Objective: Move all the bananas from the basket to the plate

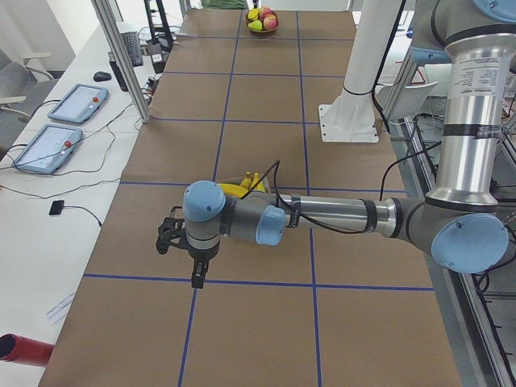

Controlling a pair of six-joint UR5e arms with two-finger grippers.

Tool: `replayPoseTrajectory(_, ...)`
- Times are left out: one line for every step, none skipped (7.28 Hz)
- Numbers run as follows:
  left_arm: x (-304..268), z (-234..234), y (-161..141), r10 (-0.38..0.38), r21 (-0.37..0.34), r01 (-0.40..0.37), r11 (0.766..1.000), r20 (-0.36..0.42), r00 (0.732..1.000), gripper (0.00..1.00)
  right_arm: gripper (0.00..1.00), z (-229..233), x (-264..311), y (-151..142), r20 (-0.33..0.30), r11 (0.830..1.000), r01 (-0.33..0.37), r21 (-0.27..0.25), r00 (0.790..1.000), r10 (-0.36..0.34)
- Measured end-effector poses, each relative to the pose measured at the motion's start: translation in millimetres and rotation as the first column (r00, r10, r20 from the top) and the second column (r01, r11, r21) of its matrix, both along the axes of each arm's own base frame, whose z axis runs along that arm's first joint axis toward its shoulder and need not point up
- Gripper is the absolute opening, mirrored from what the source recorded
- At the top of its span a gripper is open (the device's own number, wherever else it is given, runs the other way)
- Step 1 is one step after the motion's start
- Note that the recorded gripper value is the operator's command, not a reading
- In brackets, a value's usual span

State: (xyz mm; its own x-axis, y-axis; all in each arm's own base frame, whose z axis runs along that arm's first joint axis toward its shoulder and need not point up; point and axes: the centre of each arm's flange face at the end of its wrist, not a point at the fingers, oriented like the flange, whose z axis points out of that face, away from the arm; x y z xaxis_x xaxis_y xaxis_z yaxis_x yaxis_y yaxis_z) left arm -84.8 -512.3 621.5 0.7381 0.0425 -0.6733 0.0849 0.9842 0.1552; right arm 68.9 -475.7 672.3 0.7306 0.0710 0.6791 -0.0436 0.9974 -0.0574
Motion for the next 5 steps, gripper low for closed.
replayPoseTrajectory(0.4,0.5,0.6,0.001,-0.001,-0.001,1.0,0.0,1.0,1.0,1.0,-1.3,-0.7,-0.4,0.009,1.0,-0.005,-0.002,1.0,0.005)
replayPoseTrajectory(0.7,0.9,1.1,0.001,-0.002,-0.001,1.0,-0.001,1.0,0.99,1.0,-2.9,-1.0,-0.9,0.015,1.0,-0.007,-0.001,1.0,0.007)
replayPoseTrajectory(1.2,1.2,1.3,0.002,-0.003,-0.002,1.0,-0.001,1.0,0.99,1.0,-4.4,-1.2,-1.3,0.017,1.0,-0.008,0.001,1.0,0.008)
replayPoseTrajectory(1.5,1.8,1.4,0.003,-0.004,-0.003,1.0,-0.001,1.0,0.99,1.0,-5.2,-1.3,-1.3,0.018,1.0,-0.008,0.003,1.0,0.008)
replayPoseTrajectory(1.6,2.1,1.4,0.003,-0.004,-0.003,1.0,-0.001,1.0,1.0,1.0,-5.3,-1.2,-1.2,0.017,1.0,-0.008,0.004,1.0,0.008)
